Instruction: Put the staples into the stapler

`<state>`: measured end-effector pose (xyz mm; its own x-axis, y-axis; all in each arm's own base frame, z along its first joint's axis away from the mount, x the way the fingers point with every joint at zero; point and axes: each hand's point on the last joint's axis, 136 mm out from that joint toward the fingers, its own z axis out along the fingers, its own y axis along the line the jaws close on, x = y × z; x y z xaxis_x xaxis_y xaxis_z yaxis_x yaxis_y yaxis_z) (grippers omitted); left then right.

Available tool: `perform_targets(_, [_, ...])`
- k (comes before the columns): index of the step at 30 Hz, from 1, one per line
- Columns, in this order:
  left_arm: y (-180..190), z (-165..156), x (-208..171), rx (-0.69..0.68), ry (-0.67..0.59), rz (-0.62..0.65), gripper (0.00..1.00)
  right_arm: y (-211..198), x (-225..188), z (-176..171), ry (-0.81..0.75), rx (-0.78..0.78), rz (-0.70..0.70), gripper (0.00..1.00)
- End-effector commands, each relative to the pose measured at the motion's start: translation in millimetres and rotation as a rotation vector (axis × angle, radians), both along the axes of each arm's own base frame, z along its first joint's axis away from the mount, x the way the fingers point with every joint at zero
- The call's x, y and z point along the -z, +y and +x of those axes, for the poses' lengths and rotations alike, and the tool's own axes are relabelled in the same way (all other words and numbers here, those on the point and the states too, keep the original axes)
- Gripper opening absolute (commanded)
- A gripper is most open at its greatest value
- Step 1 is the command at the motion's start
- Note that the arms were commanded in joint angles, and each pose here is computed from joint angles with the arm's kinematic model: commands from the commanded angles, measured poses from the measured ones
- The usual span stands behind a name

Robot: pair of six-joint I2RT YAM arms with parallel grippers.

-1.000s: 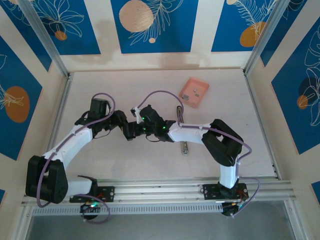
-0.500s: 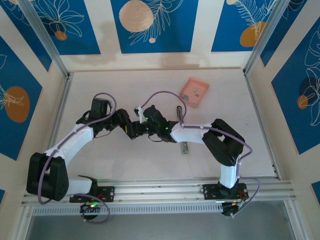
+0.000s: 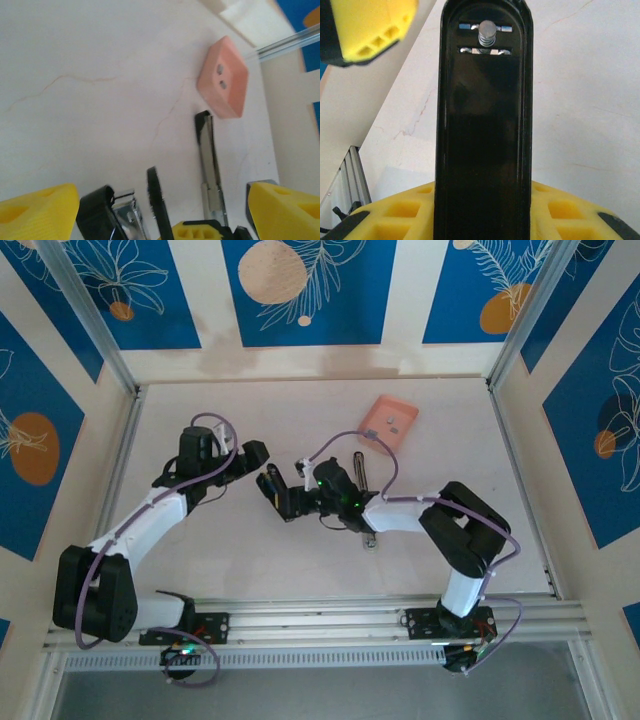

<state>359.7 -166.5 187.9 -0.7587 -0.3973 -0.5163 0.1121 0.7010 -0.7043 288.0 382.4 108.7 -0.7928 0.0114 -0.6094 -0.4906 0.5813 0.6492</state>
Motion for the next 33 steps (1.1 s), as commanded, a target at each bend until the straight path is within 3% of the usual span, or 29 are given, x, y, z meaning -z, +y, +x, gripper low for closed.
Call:
perform_targets(1, [-14.4, 3.5, -51.3, 0.081, -0.214, -0.052, 0.86, 1.1, -58.6, 8.6, -0.119, -0.003, 0.162, 0.11])
perform_targets(10, [-27.7, -8.1, -91.1, 0.183, -0.487, -0.151, 0.77, -28.6, -76.1, 13.3, -0.178, 0.025, 0.263, 0.1])
perform_targets(21, [-37.1, -26.8, -139.6, 0.273, -0.779, -0.387, 0.72, -68.5, -122.1, 4.3, -0.406, -0.034, 0.362, 0.1])
perform_targets(26, [-43.4, -36.0, -151.0, 0.325, -0.842, -0.458, 0.72, -78.6, -142.8, -7.3, -0.504, -0.094, 0.393, 0.09])
perform_targets(33, [-64.2, -58.5, -154.9, 0.436, -0.895, -0.437, 0.72, -91.1, -174.4, -11.5, -0.571, -0.117, 0.465, 0.08])
